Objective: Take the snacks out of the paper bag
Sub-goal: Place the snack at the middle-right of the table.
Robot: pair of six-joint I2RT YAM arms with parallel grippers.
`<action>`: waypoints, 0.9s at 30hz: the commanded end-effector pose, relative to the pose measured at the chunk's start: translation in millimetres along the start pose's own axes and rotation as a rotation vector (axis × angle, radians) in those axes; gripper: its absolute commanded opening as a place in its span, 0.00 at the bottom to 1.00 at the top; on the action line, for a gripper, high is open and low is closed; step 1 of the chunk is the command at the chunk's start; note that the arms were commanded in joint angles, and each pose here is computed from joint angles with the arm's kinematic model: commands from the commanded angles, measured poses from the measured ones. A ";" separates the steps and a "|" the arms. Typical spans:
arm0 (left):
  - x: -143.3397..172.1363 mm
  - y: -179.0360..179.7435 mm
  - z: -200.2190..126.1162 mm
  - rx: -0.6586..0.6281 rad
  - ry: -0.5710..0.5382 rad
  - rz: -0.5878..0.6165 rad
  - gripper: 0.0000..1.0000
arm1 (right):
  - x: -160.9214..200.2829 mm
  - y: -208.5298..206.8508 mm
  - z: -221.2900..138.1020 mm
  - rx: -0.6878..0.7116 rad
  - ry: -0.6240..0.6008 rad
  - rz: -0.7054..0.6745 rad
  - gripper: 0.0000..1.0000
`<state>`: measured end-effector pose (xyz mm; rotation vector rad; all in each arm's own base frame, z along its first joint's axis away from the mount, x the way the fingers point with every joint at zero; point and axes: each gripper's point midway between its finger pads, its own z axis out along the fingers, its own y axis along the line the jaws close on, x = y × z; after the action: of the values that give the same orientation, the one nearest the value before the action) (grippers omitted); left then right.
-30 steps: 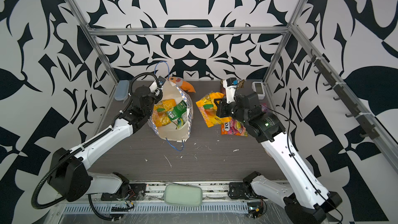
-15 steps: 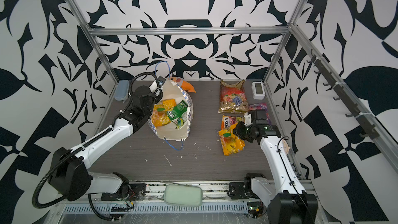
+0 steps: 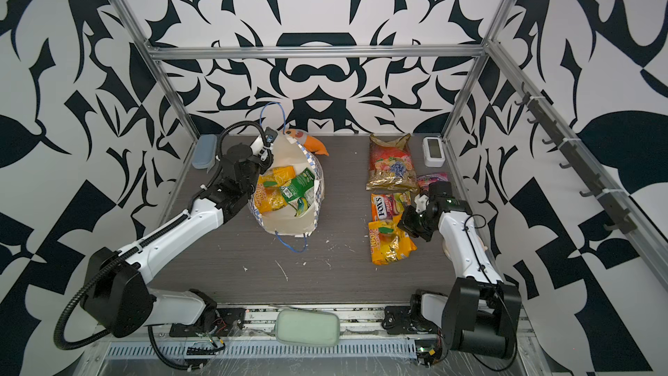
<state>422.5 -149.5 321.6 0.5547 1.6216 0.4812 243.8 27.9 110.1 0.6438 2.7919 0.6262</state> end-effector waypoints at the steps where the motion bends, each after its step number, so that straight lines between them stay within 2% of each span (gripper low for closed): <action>1: -42.6 35.3 -7.6 -0.086 -0.126 -0.094 0.00 | -14.1 -21.7 -19.6 0.177 -0.051 -0.051 0.00; 4: -42.1 33.8 -6.0 -0.086 -0.126 -0.094 0.00 | -19.1 -27.0 -18.6 0.208 -0.069 -0.049 0.00; 6: -42.1 33.2 -5.1 -0.085 -0.125 -0.091 0.00 | -22.9 -32.1 -19.2 0.240 -0.075 -0.047 0.05; 12: -43.6 32.4 -3.0 -0.082 -0.126 -0.088 0.00 | -25.7 -31.0 -11.4 0.225 -0.061 -0.038 0.33; 13: -43.7 31.7 -3.3 -0.080 -0.127 -0.088 0.00 | -26.4 -31.2 -11.5 0.228 -0.062 -0.038 0.41; 14: -43.7 32.4 -3.3 -0.082 -0.128 -0.089 0.00 | -28.0 -32.0 -13.7 0.237 -0.070 -0.039 0.43; 18: -44.2 31.7 -4.0 -0.076 -0.128 -0.092 0.00 | -39.2 -32.0 -28.0 0.273 -0.134 -0.046 0.50; 27: -43.5 31.4 -5.5 -0.069 -0.127 -0.094 0.00 | -62.7 -10.7 -57.3 0.286 -0.253 -0.103 0.53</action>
<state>425.3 -152.6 320.4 0.5539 1.6246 0.4674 270.5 -29.7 137.5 0.6168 2.7434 0.1530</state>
